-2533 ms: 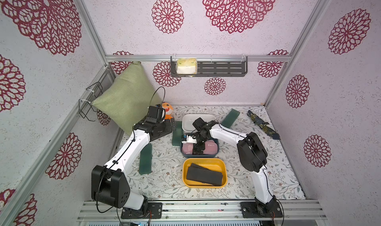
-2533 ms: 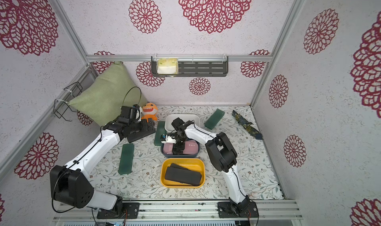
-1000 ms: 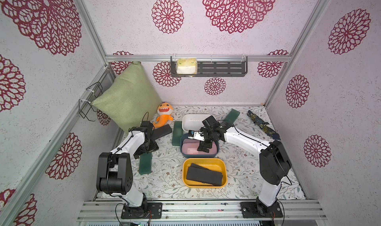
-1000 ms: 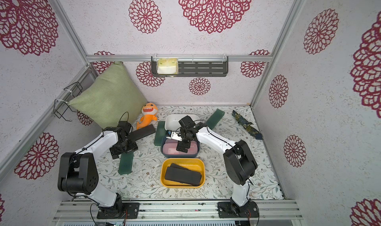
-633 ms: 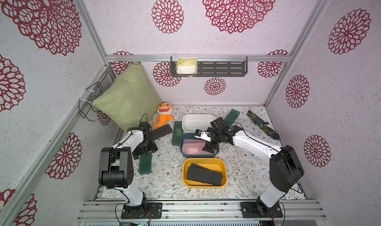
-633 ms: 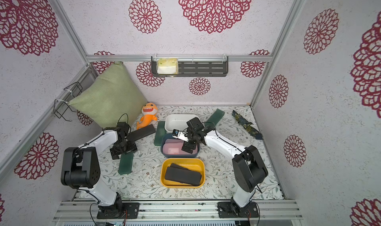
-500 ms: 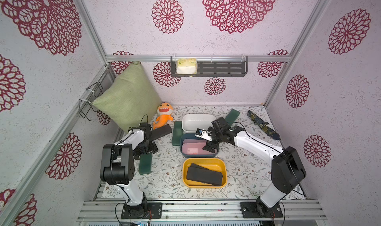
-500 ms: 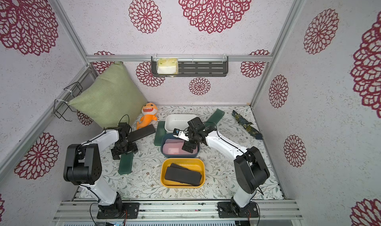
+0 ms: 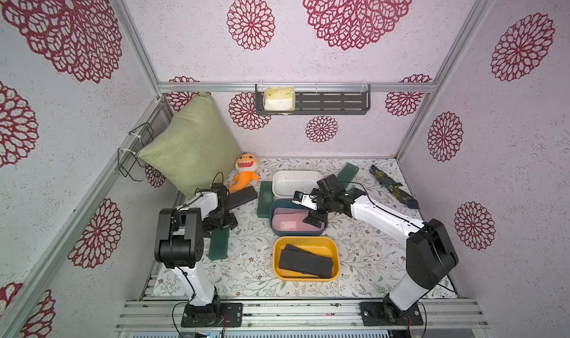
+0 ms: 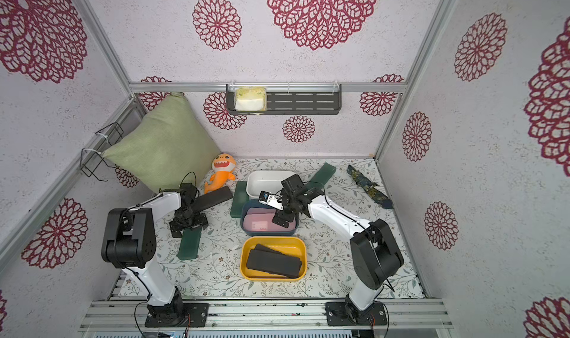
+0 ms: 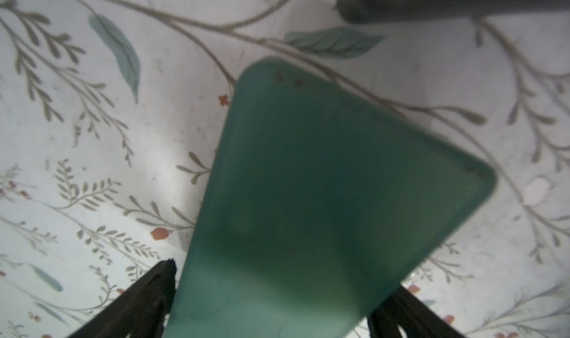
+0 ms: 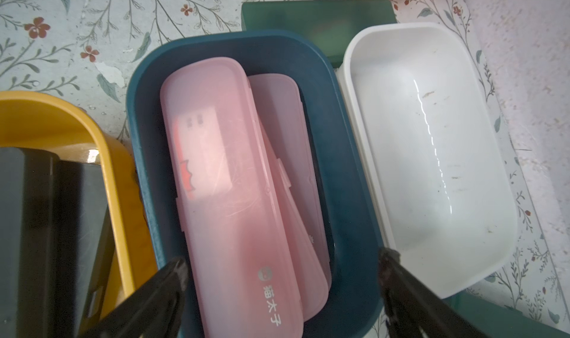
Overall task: Place the pencil cases by color into the storage box
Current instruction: Pick up the pencil case from the center of the board.
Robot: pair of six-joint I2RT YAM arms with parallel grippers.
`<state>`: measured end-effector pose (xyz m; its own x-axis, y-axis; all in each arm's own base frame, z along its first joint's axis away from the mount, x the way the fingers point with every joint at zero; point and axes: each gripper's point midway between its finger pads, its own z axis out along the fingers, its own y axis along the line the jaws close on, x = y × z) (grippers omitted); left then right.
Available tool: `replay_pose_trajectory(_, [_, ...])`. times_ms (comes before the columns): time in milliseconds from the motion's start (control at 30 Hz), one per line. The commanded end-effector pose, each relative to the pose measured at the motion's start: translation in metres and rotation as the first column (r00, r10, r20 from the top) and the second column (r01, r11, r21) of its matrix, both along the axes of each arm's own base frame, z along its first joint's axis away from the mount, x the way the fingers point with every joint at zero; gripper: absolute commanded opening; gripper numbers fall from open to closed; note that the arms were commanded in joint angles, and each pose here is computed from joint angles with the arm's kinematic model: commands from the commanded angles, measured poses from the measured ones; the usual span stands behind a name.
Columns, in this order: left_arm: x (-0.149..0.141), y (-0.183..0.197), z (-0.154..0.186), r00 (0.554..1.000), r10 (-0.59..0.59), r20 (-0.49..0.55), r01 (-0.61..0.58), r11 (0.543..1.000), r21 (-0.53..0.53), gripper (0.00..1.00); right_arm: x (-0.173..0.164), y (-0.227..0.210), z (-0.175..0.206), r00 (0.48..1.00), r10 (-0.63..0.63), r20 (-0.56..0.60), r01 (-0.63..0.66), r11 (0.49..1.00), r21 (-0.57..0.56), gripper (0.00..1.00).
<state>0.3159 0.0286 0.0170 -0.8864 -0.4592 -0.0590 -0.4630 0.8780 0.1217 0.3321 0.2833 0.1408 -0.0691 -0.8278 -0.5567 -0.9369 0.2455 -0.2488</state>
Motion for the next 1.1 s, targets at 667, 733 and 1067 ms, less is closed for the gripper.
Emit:
replay_pose_trajectory(667, [0.009, -0.01, -0.008, 0.999, -0.033, -0.01, 0.033, 0.998, -0.046, 0.95, -0.001, -0.007, 0.019, 0.998, -0.051, 0.029, 0.05, 0.998, 0.038, 0.99])
replay_pose_trajectory(733, [0.009, -0.012, -0.009, 0.999, -0.037, -0.011, 0.036, 0.998, -0.049, 0.86, 0.0, -0.008, 0.021, 0.998, -0.055, 0.033, 0.054, 0.998, 0.038, 0.99])
replay_pose_trajectory(1067, [0.01, -0.015, -0.007, 0.999, -0.044, -0.015, 0.043, 0.998, -0.034, 0.7, -0.001, -0.01, 0.026, 0.997, -0.066, 0.046, 0.064, 0.997, 0.044, 0.99])
